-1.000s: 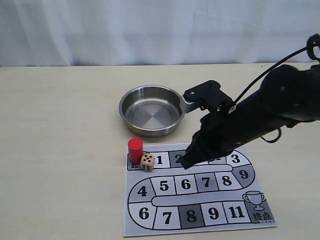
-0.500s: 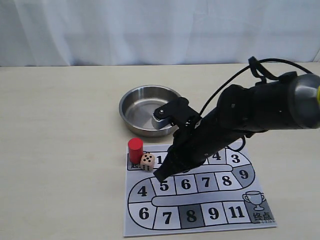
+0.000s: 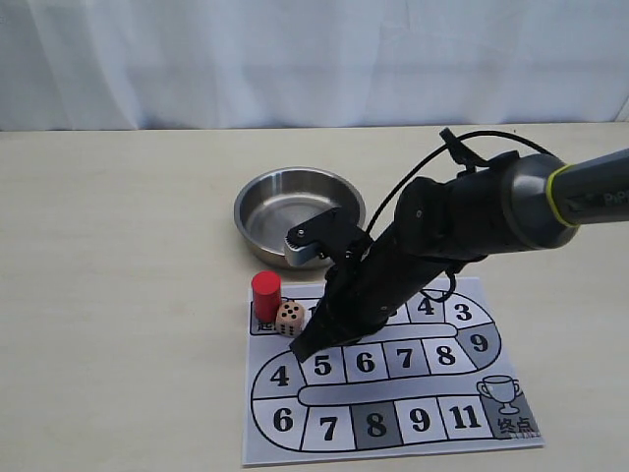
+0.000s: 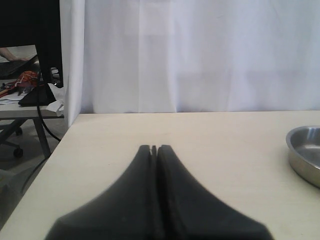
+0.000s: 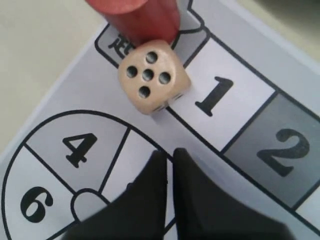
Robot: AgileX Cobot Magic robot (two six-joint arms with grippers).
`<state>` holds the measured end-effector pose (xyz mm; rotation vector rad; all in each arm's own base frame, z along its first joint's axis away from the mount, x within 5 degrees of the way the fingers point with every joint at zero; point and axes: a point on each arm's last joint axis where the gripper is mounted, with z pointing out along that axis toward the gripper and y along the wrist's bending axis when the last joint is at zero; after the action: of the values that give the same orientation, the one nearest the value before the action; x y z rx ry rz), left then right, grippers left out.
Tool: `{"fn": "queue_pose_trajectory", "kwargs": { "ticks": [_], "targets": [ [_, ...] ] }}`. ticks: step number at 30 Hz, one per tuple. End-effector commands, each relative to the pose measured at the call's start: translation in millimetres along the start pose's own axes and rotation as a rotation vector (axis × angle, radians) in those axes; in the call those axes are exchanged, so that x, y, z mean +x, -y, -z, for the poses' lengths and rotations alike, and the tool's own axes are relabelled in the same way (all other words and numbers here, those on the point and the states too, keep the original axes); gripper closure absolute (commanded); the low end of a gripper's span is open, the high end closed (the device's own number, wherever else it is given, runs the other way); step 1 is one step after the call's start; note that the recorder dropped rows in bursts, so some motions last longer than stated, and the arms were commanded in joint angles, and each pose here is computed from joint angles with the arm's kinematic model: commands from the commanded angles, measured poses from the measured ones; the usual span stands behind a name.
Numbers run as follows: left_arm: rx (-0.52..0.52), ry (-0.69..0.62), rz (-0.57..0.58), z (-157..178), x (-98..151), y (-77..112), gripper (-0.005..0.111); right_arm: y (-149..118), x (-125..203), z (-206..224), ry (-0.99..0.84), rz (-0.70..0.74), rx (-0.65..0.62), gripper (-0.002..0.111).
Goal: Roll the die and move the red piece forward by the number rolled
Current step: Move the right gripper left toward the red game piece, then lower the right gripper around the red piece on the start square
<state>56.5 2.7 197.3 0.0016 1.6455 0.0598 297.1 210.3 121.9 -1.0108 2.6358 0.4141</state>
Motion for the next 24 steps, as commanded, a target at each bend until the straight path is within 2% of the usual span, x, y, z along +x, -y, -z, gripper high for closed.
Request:
{"fn": "queue_pose_trajectory", "kwargs": {
  "ticks": [1, 24],
  "targets": [
    [0.001, 0.020, 0.000, 0.4, -3.0, 0.0, 0.107, 1.0, -4.6, 1.1, 0.033, -0.005, 0.015, 0.104],
    [0.001, 0.020, 0.000, 0.4, -3.0, 0.0, 0.107, 0.0, -3.1, 1.1, 0.016, 0.002, 0.004, 0.104]
  ]
}}
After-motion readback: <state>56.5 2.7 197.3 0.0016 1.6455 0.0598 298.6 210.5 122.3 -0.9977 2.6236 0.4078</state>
